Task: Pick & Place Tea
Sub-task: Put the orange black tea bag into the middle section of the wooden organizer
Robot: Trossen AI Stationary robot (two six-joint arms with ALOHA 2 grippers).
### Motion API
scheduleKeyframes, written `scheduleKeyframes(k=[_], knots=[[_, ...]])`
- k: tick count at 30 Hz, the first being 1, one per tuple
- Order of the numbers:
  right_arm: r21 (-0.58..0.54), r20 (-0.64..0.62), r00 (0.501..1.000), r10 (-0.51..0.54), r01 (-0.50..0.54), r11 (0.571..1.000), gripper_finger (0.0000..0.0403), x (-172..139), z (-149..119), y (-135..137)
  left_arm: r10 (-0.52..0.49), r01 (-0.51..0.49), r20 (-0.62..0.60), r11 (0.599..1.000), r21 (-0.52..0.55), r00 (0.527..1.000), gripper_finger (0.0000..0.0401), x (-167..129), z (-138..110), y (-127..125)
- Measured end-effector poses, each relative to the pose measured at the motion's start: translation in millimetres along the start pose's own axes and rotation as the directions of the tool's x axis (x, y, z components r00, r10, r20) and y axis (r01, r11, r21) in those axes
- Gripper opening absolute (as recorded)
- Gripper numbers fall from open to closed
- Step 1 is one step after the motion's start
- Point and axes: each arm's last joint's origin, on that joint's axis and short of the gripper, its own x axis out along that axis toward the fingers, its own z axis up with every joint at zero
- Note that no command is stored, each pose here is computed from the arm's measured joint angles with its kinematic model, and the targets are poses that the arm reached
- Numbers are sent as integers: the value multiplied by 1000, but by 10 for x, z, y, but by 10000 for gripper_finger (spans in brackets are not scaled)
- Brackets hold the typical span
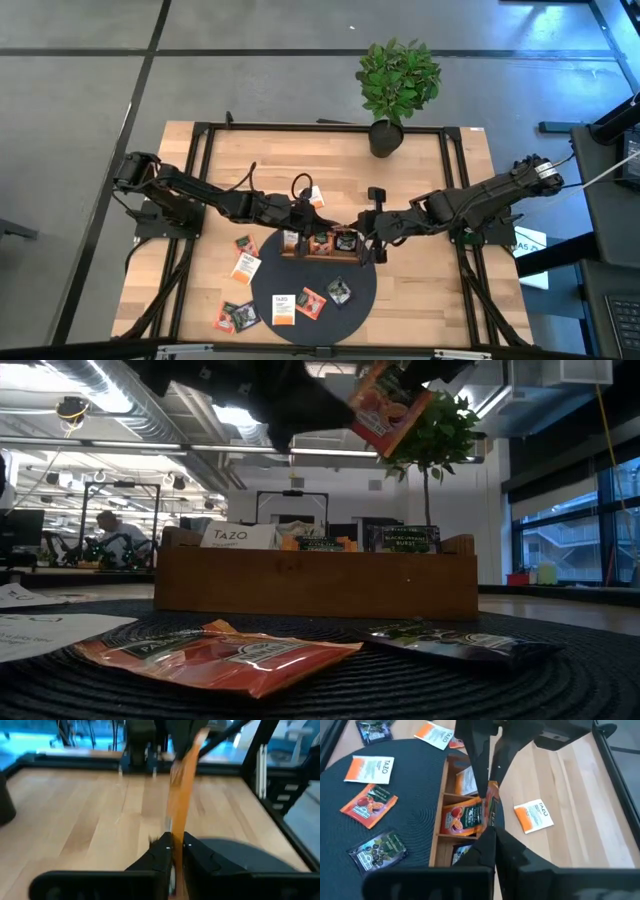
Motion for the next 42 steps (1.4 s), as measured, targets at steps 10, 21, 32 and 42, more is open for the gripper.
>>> scheduleKeyframes(k=[10, 21, 32, 42], knots=[[60, 19, 999, 37, -38, 998, 2, 200, 52, -33, 57, -63, -193, 998, -23, 980, 98, -581, 126, 81], [114, -116, 972, 205, -192, 975, 2, 814, 117, -71, 64, -69, -228, 997, -15, 971, 97, -817, 172, 94], [75, -277, 940, 200, -186, 980, 7, 1213, -21, -26, 65, -71, -242, 997, -13, 968, 96, -803, 152, 93], [9, -274, 941, 201, -206, 979, 12, 1218, -19, -23, 66, -69, -242, 998, -5, 968, 99, -803, 152, 93]])
